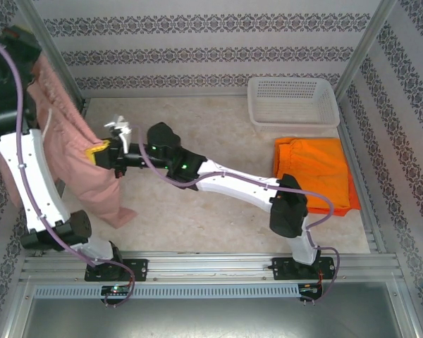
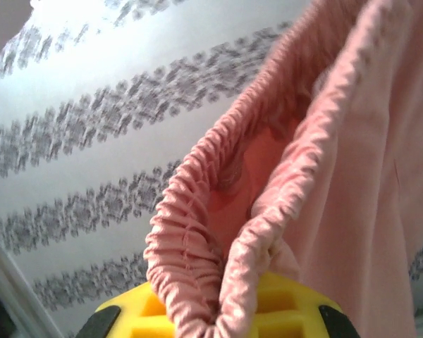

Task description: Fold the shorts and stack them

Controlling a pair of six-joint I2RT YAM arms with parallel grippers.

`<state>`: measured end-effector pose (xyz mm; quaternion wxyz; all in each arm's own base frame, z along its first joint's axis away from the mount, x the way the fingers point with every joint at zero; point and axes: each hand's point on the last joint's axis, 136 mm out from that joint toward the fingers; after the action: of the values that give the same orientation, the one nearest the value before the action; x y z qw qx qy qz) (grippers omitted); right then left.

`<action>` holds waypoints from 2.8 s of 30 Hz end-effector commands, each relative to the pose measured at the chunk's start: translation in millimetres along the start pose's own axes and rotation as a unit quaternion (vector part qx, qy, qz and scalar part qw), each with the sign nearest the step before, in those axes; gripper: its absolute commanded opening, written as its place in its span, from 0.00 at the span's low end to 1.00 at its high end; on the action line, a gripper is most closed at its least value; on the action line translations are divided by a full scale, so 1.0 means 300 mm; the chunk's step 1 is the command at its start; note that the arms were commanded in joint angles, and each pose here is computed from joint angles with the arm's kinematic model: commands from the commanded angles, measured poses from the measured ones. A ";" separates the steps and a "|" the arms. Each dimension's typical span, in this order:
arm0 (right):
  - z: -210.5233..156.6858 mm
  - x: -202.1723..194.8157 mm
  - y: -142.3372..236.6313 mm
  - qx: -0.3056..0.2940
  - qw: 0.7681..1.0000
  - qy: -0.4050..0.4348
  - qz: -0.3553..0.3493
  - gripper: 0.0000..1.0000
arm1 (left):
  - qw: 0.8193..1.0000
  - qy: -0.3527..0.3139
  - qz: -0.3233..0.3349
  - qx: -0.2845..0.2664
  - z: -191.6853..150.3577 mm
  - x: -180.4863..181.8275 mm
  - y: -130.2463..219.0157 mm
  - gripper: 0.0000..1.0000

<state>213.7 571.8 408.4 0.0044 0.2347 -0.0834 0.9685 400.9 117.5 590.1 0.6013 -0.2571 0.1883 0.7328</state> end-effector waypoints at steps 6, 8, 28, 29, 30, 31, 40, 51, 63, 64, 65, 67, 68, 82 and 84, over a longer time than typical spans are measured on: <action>-0.144 -0.315 0.406 -0.100 0.949 -0.211 -0.213 0.00 | 0.980 -0.096 -0.061 0.164 -0.668 -0.244 -0.379 0.00; -0.253 -0.405 0.555 -0.109 0.917 -0.248 -0.293 0.00 | 0.970 -0.125 -0.075 0.195 -0.883 -0.299 -0.440 0.00; -0.463 -0.475 1.303 -0.170 0.781 -0.322 -0.508 0.94 | 0.924 -0.173 -0.159 0.303 -1.283 -0.424 -0.287 0.95; -0.423 -0.467 1.295 -0.173 0.790 -0.310 -0.500 0.95 | 0.930 -0.156 -0.160 0.291 -1.251 -0.395 -0.253 0.98; -0.388 -0.462 1.284 -0.170 0.799 -0.296 -0.495 0.96 | 0.937 -0.140 -0.158 0.279 -1.234 -0.357 -0.224 1.00; -0.356 -0.459 1.269 -0.160 0.808 -0.282 -0.492 0.97 | 0.944 -0.119 -0.156 0.266 -1.211 -0.311 -0.188 1.00; -0.225 -0.595 1.022 -0.051 0.866 -0.284 -0.409 0.98 | 0.958 -0.065 0.006 0.279 -1.206 0.213 0.139 1.00; -0.353 -1.115 0.858 0.019 0.833 -0.359 -0.420 0.92 | 0.940 0.021 0.179 0.289 -1.211 0.681 0.417 1.00; -0.442 -1.470 0.956 0.036 0.780 -0.371 -0.502 0.91 | 0.915 0.106 0.240 0.307 -1.289 0.821 0.546 1.00; -0.442 -1.493 0.972 0.041 0.774 -0.365 -0.515 0.91 | 0.912 0.112 0.243 0.312 -1.300 0.826 0.553 1.00; -0.432 -1.517 0.991 0.042 0.768 -0.361 -0.527 0.92 | 0.909 0.116 0.245 0.317 -1.311 0.829 0.559 1.00; -0.409 -1.556 1.028 0.032 0.756 -0.361 -0.545 0.92 | 0.902 0.123 0.257 0.323 -1.326 0.842 0.578 1.00; -0.391 -1.571 1.045 0.020 0.751 -0.363 -0.550 0.92 | 0.901 0.125 0.261 0.325 -1.331 0.846 0.587 1.00; -0.228 -1.546 1.035 -0.028 0.769 -0.350 -0.535 0.92 | 0.883 0.128 0.295 0.343 -1.421 0.927 0.628 0.93; -0.225 -1.538 1.025 -0.027 0.771 -0.350 -0.531 0.93 | 0.879 0.131 0.295 0.352 -1.446 0.938 0.603 0.89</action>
<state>577.3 285.1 57.0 0.5059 0.5726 0.0501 0.6432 236.4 44.5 73.7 0.3768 -0.0387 0.5739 0.7260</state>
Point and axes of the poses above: each hand's point on the last joint's axis, 136 mm out from that joint toward the fingers, its own y axis back along the fingers, its own x axis along the line the jaws close on, z = x × y, and after that the axes turned 6 degrees about -y, right-handed
